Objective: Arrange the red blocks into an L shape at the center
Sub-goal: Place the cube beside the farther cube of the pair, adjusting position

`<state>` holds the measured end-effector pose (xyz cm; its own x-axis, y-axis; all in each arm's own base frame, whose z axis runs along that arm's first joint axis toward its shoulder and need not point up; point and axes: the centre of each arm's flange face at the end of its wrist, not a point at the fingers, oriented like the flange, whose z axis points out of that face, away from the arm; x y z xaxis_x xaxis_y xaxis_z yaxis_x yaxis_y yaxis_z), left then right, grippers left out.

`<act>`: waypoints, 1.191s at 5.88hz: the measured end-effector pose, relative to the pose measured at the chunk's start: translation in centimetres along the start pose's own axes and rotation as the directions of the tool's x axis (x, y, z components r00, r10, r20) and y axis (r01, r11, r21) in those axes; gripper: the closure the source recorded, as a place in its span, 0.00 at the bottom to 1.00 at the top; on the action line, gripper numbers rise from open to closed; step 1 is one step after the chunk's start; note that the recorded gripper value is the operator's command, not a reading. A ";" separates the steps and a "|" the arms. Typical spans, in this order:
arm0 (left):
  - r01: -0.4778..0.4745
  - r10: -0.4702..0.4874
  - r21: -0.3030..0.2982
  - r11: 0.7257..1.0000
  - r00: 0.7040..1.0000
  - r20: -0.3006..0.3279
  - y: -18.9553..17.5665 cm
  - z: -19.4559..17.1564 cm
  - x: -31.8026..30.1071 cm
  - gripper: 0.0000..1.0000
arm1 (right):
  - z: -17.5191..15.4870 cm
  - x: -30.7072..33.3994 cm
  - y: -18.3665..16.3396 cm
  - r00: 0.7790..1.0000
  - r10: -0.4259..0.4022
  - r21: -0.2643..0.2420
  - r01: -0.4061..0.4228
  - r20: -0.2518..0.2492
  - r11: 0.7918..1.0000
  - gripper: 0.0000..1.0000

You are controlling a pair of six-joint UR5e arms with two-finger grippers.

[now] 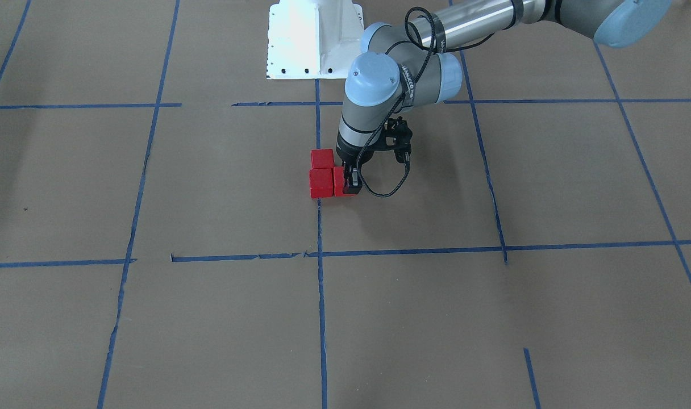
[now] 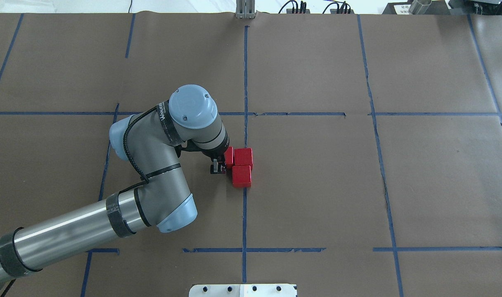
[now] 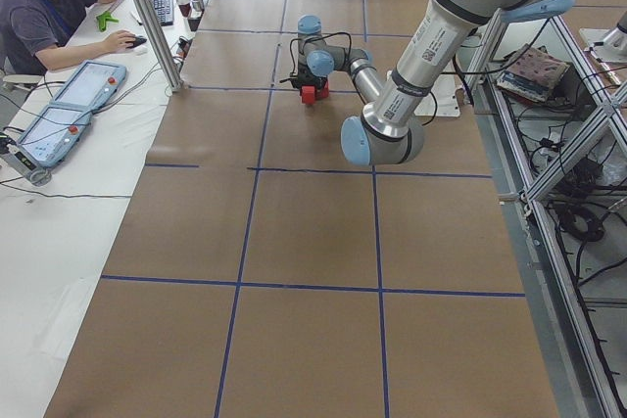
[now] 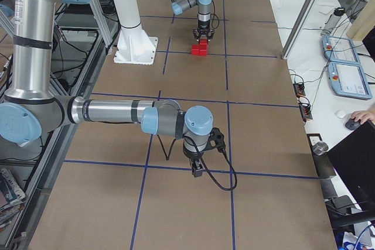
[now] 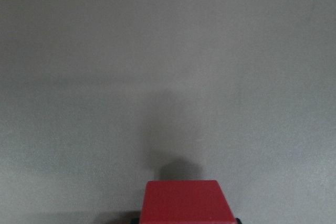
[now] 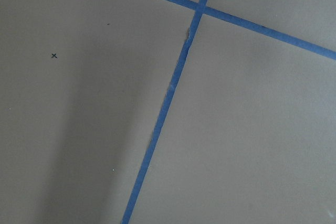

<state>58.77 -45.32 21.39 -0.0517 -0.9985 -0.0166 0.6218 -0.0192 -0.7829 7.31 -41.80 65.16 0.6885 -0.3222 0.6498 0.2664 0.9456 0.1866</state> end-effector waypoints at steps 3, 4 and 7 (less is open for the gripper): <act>0.007 -0.007 0.001 1.000 1.000 0.007 0.2 0.3 -0.5 0.91 | 0.0 0.0 0.0 1.000 0.000 0.000 0.000 0.000 1.000 0.00; 0.009 -0.009 0.002 1.000 1.000 0.012 0.3 0.6 -0.9 0.90 | 0.0 0.0 0.0 1.000 0.000 0.000 0.000 0.000 1.000 0.00; 0.006 -0.006 -0.001 1.000 1.000 0.010 0.2 0.5 -0.8 0.87 | 0.0 0.0 0.0 1.000 0.000 0.000 0.000 0.000 1.000 0.00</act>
<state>59.37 -44.52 21.56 -0.0477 -0.9988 -0.0056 0.6208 -0.0253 -0.7835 7.31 -41.80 65.16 0.6885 -0.3222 0.6497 0.2665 0.9456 0.1866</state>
